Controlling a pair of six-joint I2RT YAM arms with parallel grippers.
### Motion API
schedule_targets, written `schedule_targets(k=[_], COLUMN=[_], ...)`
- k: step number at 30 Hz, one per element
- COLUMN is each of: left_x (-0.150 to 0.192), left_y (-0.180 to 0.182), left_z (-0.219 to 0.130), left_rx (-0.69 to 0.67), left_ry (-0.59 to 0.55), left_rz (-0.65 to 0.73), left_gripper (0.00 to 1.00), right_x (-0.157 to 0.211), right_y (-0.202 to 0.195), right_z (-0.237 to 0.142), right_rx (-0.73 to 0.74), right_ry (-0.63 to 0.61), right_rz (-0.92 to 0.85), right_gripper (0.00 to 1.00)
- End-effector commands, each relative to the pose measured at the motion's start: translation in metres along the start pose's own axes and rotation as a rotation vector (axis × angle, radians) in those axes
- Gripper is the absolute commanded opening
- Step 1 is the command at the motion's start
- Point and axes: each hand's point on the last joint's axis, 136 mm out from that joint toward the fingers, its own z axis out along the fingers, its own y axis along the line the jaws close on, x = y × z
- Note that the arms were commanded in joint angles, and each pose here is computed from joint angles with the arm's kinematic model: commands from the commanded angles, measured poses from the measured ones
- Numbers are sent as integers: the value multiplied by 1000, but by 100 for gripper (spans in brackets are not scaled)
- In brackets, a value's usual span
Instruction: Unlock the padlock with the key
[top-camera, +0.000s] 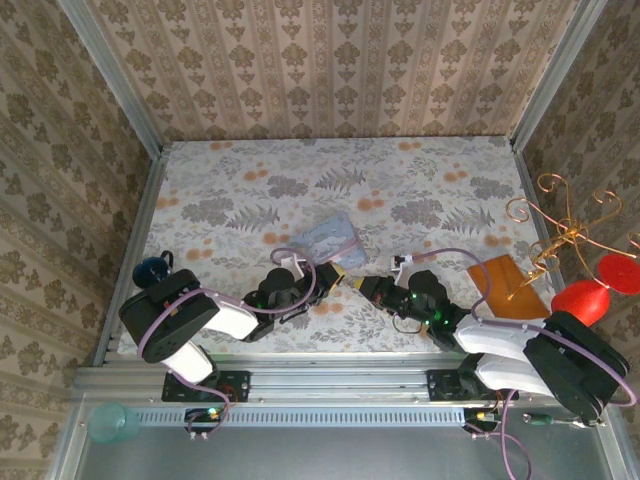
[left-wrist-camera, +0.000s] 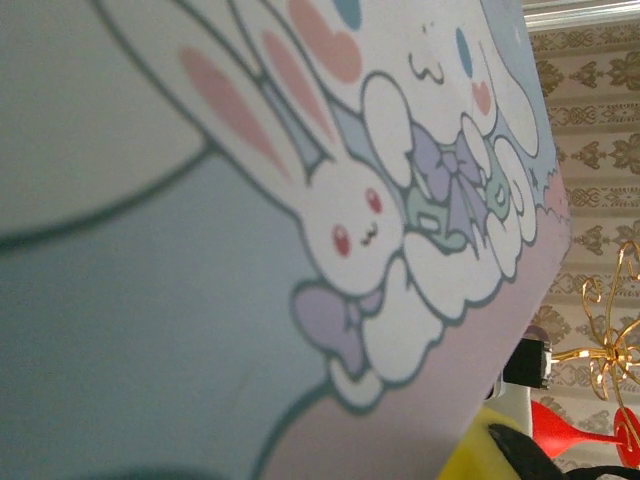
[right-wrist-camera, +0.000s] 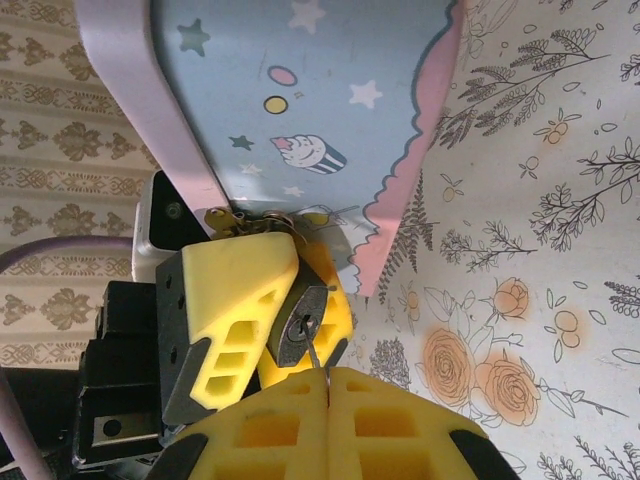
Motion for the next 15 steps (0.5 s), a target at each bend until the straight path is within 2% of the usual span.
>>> schedule_targets(k=[1, 15], left_x=[7, 7], left_y=[-38, -41], left_z=[-5, -2], left_rx=[143, 150], left_ry=[23, 24], left_rz=[-7, -1], left_gripper=[0, 0], right_x=[-4, -4], right_y=[12, 18], right_z=[3, 7], right_rx=[-47, -73], right_ry=[-5, 3], right_rz=[10, 49], right_gripper=[0, 0])
